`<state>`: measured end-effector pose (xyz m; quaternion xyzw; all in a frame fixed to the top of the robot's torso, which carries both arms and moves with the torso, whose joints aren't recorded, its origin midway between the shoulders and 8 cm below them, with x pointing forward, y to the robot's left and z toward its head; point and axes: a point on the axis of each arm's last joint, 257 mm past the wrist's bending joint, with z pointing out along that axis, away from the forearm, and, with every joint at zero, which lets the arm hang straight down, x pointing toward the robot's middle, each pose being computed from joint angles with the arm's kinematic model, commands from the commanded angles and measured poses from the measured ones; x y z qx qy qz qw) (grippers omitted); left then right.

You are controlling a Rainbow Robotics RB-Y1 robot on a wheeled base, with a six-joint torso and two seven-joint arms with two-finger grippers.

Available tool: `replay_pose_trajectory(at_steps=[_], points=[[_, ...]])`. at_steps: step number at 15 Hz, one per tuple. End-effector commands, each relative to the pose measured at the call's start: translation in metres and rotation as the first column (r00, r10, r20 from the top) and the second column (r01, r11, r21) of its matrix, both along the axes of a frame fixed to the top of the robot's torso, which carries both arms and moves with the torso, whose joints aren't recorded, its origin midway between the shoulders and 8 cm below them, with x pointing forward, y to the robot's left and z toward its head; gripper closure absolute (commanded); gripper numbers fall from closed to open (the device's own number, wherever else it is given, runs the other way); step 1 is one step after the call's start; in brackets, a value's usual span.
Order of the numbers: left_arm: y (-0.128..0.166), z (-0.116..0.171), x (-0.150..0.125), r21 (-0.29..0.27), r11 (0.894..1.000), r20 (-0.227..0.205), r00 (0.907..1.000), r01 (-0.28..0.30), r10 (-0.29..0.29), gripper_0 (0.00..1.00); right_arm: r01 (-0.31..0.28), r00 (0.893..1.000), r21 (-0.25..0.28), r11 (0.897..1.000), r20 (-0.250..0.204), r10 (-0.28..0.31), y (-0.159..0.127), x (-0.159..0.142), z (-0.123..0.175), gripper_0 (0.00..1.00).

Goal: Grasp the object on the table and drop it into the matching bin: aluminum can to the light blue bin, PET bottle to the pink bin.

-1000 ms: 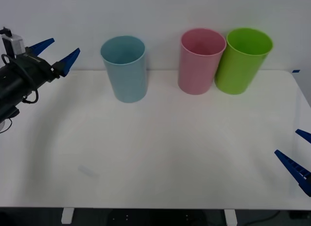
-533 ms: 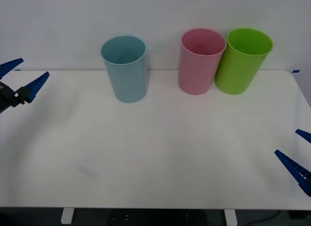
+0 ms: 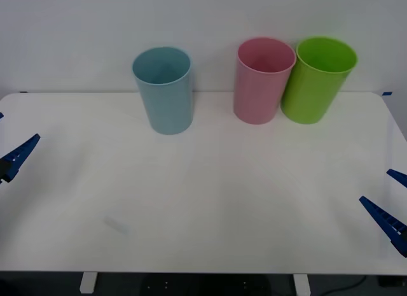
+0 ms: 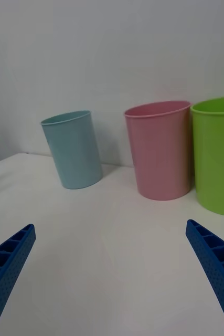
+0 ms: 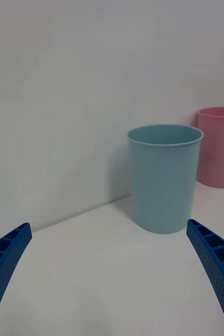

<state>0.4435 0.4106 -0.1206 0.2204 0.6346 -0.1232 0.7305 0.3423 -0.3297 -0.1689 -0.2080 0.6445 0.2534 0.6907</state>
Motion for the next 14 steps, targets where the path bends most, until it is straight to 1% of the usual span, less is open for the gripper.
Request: replay_pose_trajectory(at_steps=[1, 4, 6, 8, 14], points=[[0.010, -0.011, -0.022, 0.034, 0.999, 0.008, 0.9998, -0.017, 0.017, 0.00, 0.000, 1.000, 0.000, 1.000, 0.000, 0.000, 0.000, 0.000, 0.000, 0.00], [0.017, -0.017, -0.049, 0.041, 0.999, -0.017, 0.9998, -0.014, 0.014, 0.00, 0.000, 1.000, 0.000, 1.000, 0.000, 0.000, 0.000, 0.000, 0.000, 0.00], [0.020, -0.018, -0.062, 0.035, 0.999, -0.026, 0.9995, -0.017, 0.018, 0.00, 0.000, 1.000, 0.000, 1.000, 0.000, 0.000, 0.000, 0.000, 0.000, 0.00], [0.020, -0.019, -0.069, 0.026, 1.000, -0.032, 0.9994, -0.014, 0.015, 0.00, 0.000, 1.000, 0.000, 1.000, 0.000, 0.000, 0.000, 0.000, 0.000, 0.00], [0.019, -0.022, -0.072, 0.016, 1.000, -0.042, 0.9991, -0.005, 0.005, 0.00, 0.000, 1.000, 0.000, 1.000, 0.000, 0.000, 0.000, 0.000, 0.000, 0.00]])
